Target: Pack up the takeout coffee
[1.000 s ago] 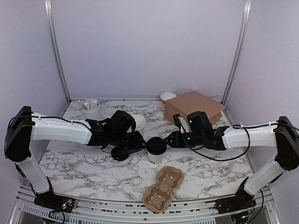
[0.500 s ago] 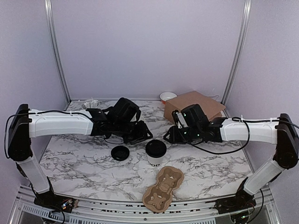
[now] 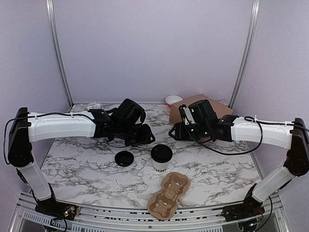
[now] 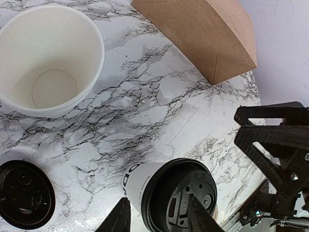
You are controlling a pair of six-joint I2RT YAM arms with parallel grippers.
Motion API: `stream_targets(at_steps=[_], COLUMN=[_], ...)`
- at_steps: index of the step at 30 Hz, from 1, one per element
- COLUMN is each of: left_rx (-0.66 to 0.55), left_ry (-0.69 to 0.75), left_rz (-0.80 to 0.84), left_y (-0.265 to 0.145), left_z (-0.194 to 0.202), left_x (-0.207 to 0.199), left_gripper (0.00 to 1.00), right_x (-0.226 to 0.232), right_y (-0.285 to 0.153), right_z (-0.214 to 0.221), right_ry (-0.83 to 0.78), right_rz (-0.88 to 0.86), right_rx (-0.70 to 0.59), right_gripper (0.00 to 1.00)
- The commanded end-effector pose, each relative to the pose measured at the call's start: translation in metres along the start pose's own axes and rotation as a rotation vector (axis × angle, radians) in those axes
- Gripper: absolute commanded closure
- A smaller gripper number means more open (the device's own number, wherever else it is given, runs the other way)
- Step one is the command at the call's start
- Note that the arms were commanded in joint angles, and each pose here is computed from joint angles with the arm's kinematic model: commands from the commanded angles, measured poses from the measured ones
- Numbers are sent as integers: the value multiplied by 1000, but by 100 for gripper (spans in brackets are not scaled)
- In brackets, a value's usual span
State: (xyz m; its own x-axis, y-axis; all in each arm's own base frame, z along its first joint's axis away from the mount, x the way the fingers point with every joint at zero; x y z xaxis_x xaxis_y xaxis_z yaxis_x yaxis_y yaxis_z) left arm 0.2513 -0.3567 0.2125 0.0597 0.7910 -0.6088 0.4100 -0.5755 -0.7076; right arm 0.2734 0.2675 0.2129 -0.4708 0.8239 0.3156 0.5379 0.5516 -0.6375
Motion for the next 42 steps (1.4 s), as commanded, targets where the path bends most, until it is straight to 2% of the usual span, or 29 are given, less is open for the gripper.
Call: stream_targets(at_steps=[1,11,17,21,26,38,42], left_rx=[-42,-83,-103,-118,-147,-204,-225], left_ry=[88,125,145,153,161,162,159], left_rz=[-14,-12,-5,2,15,46,56], left_y=[-23,-39,-49,-56,-66,-89,-99], left_z=[-4,-4,-6,-8,-11,-13,-15], left_x=[-9,-10,-10,-11,-12,-7,-7], left_gripper=[57,52,49,47,38,1,1], right_x=[-1,-34,-55,-77,-113,-225,-253], right_y=[-25,-52,-69,-77,-88,-103,-93], right_z=[-28,-42,-42,-39,-38,-25,-31], right_ry=[-34,-45,-23,30,114,420,462], right_rz=[28,131,190,209,216,155,136], right_rx=[-101,-143,-159,-166,-205,-369,-398], right_gripper=[55,30,21,20,19,19,22])
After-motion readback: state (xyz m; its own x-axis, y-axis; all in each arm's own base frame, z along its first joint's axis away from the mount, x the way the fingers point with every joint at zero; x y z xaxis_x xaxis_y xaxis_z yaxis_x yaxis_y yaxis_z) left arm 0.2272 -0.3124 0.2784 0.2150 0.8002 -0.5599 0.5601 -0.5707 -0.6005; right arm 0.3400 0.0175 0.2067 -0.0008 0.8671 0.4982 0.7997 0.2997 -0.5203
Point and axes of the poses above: each gripper's point midway between its finger pads, its own y axis out along the fingers, its own x axis along the line the jaws close on, z = x × y, the point moved 7 cm from there along -y, back along the fingers, and after that the axes turned 11 degrees about -y, right-handed, at the moved point
